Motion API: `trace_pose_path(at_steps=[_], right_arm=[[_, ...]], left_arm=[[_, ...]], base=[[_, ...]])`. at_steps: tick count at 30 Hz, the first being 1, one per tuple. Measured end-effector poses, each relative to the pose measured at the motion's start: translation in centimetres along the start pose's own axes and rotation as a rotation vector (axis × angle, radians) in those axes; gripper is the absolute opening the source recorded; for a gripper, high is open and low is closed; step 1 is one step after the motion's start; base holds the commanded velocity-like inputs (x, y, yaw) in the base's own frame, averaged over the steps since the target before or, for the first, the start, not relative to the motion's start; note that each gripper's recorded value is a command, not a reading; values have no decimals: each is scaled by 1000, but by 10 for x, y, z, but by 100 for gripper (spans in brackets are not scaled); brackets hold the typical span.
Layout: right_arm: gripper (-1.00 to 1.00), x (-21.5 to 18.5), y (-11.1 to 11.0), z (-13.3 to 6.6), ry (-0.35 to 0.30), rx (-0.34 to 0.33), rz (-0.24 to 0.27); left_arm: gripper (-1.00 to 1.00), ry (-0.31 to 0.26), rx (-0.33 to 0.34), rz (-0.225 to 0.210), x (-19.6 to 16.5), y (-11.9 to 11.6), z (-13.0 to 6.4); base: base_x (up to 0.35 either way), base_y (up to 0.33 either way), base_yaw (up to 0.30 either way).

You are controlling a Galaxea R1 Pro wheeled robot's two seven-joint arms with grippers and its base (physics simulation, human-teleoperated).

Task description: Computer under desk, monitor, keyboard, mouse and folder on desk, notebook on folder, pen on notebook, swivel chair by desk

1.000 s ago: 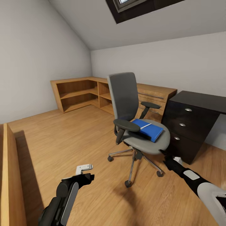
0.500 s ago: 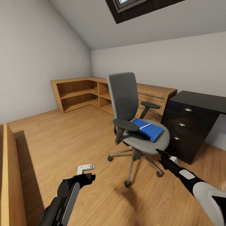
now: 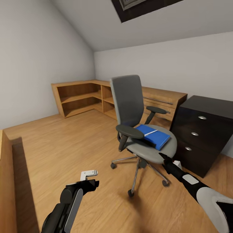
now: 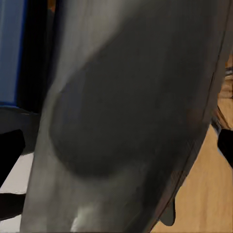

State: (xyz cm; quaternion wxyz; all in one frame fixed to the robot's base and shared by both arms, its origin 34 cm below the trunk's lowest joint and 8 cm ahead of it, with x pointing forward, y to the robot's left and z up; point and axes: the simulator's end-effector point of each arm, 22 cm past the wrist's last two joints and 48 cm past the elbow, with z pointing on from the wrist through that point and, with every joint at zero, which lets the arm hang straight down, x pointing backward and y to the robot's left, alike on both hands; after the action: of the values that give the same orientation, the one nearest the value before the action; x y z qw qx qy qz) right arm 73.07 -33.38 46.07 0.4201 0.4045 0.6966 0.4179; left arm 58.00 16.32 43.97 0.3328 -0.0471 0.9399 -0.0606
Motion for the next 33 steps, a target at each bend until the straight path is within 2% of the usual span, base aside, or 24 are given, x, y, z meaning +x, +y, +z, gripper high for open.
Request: trace_pose_path(at_steps=[1, 5, 17, 26, 33], right_arm=[[100, 5, 3, 3, 10, 3, -14], [100, 10, 2, 5, 4, 2, 10], [100, 10, 3, 4, 0, 8, -15], [100, 12, 4, 4, 13, 6, -32], [100, 11, 4, 4, 12, 7, -33]], left_arm=[[100, 0, 0, 0, 0, 0, 0], [100, -2, 1, 1, -1, 0, 0], [100, -7, 1, 1, -3, -1, -2], [100, -8, 2, 0, -3, -1, -3], [100, -7, 2, -1, -3, -1, -2]], base=[[238, 0, 222], [115, 0, 239], [4, 0, 254], [84, -28, 31], [-228, -1, 0]])
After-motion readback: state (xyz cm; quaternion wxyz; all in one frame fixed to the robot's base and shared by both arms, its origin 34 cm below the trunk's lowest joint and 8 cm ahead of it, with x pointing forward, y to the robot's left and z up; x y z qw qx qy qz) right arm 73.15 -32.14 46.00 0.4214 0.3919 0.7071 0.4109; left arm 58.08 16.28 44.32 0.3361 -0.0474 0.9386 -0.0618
